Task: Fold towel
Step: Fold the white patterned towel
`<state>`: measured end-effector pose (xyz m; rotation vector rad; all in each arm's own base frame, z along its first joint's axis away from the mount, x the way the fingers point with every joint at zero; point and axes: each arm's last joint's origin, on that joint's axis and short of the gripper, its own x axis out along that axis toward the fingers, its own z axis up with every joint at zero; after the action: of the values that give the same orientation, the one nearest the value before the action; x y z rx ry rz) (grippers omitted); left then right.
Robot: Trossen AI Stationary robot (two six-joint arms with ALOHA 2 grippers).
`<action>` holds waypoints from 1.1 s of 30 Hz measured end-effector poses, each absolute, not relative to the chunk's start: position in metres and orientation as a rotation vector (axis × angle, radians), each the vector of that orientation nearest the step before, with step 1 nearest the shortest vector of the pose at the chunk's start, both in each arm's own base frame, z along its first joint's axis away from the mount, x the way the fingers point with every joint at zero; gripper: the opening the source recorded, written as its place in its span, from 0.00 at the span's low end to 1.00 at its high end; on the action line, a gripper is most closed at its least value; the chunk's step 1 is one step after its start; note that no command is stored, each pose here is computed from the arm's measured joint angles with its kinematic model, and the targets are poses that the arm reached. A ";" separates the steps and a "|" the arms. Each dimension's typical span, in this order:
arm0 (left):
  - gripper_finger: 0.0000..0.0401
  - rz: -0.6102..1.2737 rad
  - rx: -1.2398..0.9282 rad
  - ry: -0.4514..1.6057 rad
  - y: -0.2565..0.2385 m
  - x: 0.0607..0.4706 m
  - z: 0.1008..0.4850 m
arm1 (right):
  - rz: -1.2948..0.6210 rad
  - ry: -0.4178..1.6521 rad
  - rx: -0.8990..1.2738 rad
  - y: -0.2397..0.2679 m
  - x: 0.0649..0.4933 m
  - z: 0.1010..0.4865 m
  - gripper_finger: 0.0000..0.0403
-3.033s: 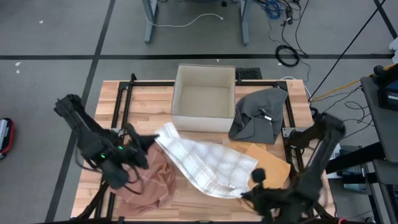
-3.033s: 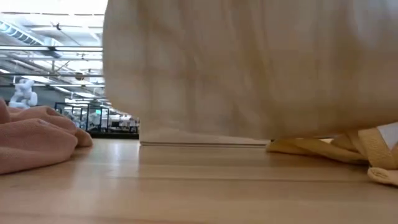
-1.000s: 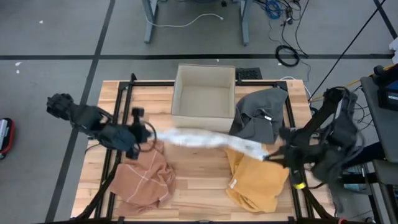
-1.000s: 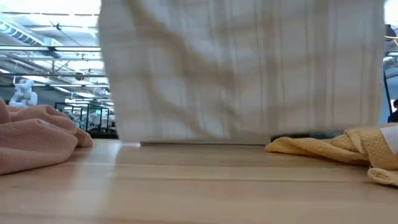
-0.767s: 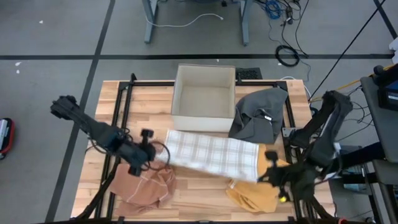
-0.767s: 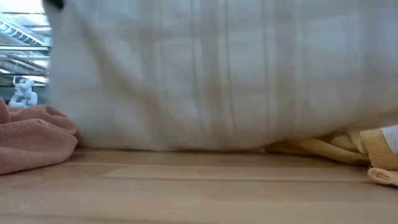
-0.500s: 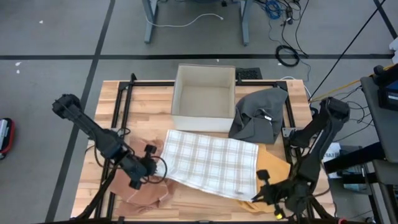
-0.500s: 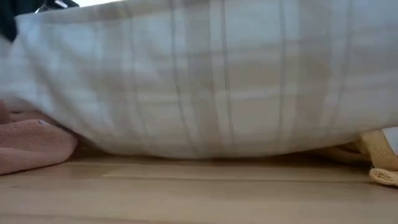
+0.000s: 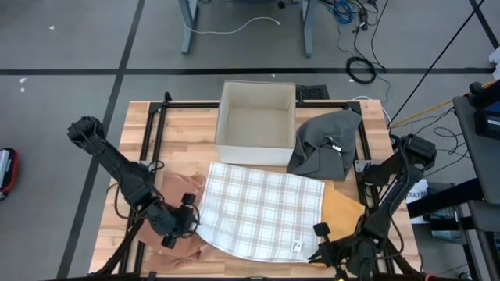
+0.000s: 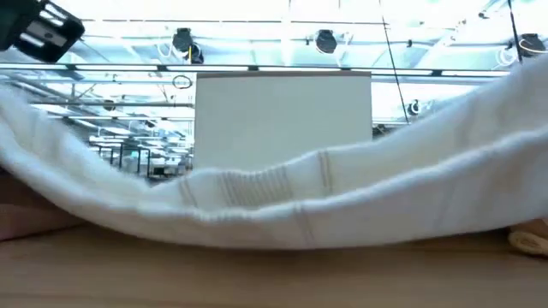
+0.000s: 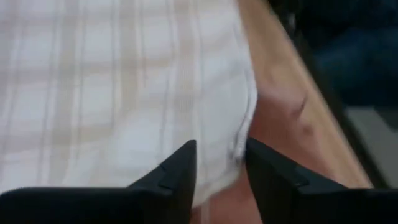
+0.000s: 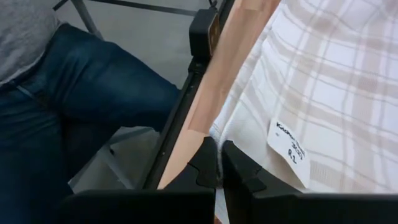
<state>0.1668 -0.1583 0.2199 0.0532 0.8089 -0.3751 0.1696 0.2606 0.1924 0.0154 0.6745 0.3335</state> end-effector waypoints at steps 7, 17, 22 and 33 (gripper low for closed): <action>0.41 -0.352 0.223 0.399 -0.176 0.205 0.230 | 0.324 0.657 -0.035 0.256 0.179 0.195 0.00; 0.41 -0.300 0.241 0.220 -0.185 0.319 0.192 | 0.312 0.610 -0.157 0.251 0.207 0.225 0.00; 0.41 -0.313 0.222 0.193 -0.198 0.374 0.193 | 0.273 0.648 -0.207 0.243 0.218 0.235 0.00; 0.41 -0.165 0.323 0.321 -0.214 0.426 0.187 | 0.206 0.690 -0.219 0.228 0.231 0.238 0.00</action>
<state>0.4265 -0.2143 0.1868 0.3226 0.3205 -0.1647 0.2312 0.2283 0.2378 -0.2186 0.6901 0.2065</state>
